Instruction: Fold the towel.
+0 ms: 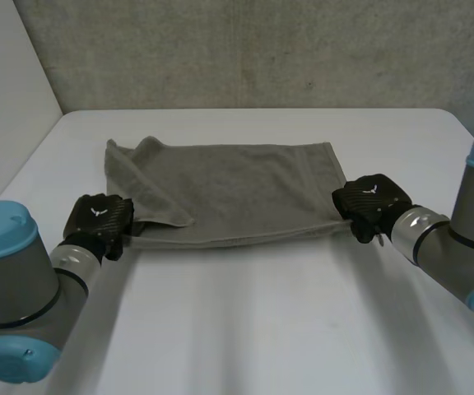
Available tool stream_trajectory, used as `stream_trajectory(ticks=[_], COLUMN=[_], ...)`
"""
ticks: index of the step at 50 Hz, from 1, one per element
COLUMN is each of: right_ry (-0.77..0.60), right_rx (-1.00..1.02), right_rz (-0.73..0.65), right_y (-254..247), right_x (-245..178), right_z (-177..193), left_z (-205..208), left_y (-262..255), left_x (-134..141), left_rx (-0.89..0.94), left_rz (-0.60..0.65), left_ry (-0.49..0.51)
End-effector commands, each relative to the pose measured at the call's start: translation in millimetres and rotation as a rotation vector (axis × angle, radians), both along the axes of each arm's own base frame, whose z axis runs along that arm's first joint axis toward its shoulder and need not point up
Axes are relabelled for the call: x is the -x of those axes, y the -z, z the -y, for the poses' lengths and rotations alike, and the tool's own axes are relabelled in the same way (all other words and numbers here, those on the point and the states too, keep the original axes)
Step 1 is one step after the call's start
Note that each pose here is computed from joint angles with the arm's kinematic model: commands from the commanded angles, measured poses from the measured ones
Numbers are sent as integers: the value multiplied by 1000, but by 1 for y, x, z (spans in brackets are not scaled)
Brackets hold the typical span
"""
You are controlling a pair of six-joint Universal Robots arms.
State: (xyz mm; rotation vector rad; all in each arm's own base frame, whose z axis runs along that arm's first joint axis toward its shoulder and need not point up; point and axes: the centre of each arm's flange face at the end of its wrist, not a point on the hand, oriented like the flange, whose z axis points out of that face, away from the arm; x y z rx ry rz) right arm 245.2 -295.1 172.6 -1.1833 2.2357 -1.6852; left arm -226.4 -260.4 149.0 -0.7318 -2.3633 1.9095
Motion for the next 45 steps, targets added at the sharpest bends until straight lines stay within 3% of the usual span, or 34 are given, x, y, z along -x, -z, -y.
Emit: stream_trajectory(ticks=[1,10,23,34,45], right_ry=[-27,-14,-48,-45,-49], right_rx=[27,-10,-43,-58,-76], right_rz=[-56,-150,-123,-122,-124], right_y=[-8,7,14,18,23], right_x=[11,33,35,37,37], right_z=[-24,-39,-43,-46,-49], left_z=[-20,-48,-61,-53,-31], left_y=[-17,-7,-17,-56,-32], left_x=[2,-3,11,32,62], left_rx=[14,-73,-58,79,43], left_rz=[-5,28,31,-29,9], left_ry=[26,47,113,165,295])
